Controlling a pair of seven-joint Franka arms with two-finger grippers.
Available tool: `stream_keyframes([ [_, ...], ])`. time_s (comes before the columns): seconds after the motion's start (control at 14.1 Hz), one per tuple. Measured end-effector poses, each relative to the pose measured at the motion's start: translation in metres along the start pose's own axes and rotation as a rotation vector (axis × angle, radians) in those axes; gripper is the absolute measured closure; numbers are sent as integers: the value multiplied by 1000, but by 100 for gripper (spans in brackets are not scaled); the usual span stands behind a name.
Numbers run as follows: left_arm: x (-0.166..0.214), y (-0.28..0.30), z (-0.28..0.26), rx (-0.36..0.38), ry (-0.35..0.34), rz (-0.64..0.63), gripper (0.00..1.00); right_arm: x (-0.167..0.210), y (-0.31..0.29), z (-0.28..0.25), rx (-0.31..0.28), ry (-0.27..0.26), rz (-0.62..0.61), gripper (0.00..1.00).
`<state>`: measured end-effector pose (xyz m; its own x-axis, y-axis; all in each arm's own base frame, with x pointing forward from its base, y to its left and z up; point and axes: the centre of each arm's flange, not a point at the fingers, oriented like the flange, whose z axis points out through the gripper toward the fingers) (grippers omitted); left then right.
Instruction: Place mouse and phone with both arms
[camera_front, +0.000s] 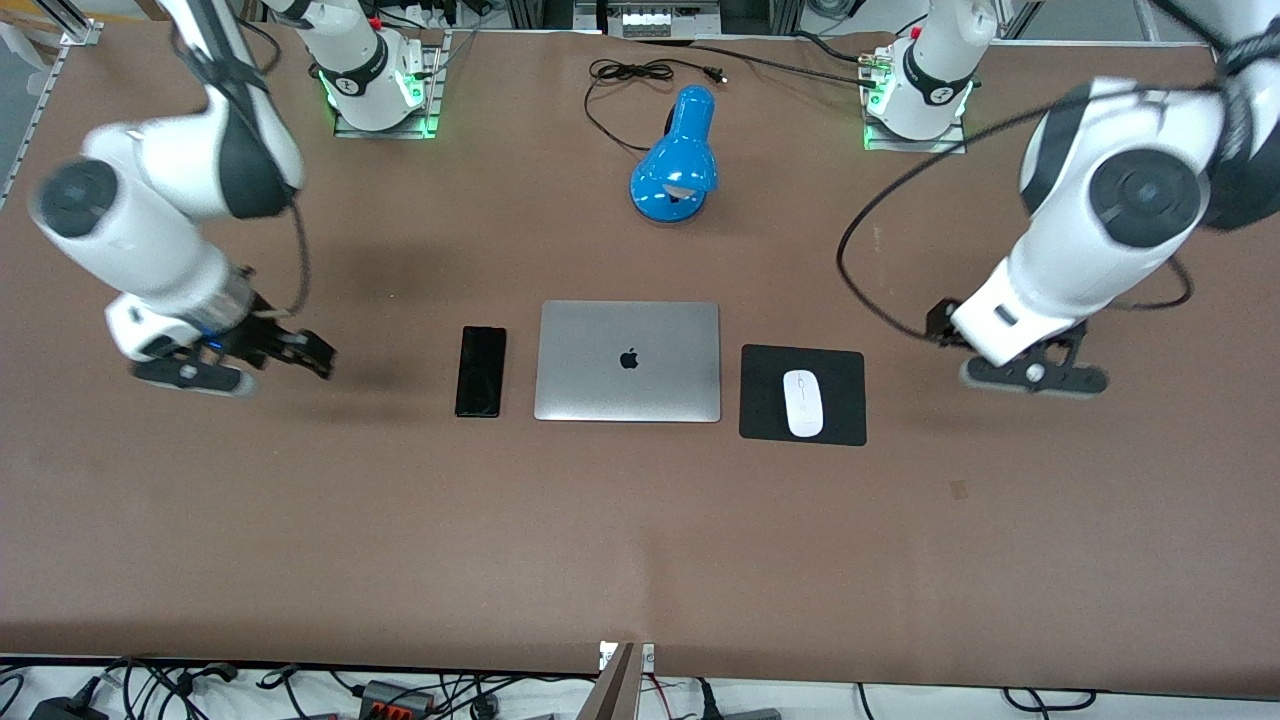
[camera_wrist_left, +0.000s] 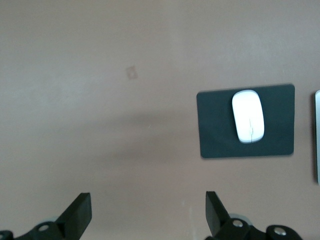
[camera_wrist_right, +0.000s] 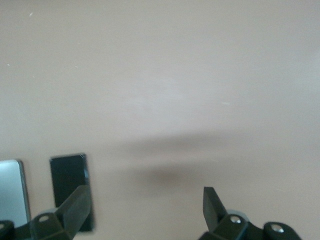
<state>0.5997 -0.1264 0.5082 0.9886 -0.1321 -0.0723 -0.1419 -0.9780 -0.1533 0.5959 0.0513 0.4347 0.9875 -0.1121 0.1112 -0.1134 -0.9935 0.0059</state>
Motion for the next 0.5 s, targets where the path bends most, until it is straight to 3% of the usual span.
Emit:
stream_keyframes([
  [0.28, -18, -30, -75, -155, 82, -83, 0, 8, 51, -101, -33, -68, -11, 0],
  [0.5, -25, -58, -79, -154, 27, -123, 0, 7, 74, -141, -43, -102, 28, 0],
])
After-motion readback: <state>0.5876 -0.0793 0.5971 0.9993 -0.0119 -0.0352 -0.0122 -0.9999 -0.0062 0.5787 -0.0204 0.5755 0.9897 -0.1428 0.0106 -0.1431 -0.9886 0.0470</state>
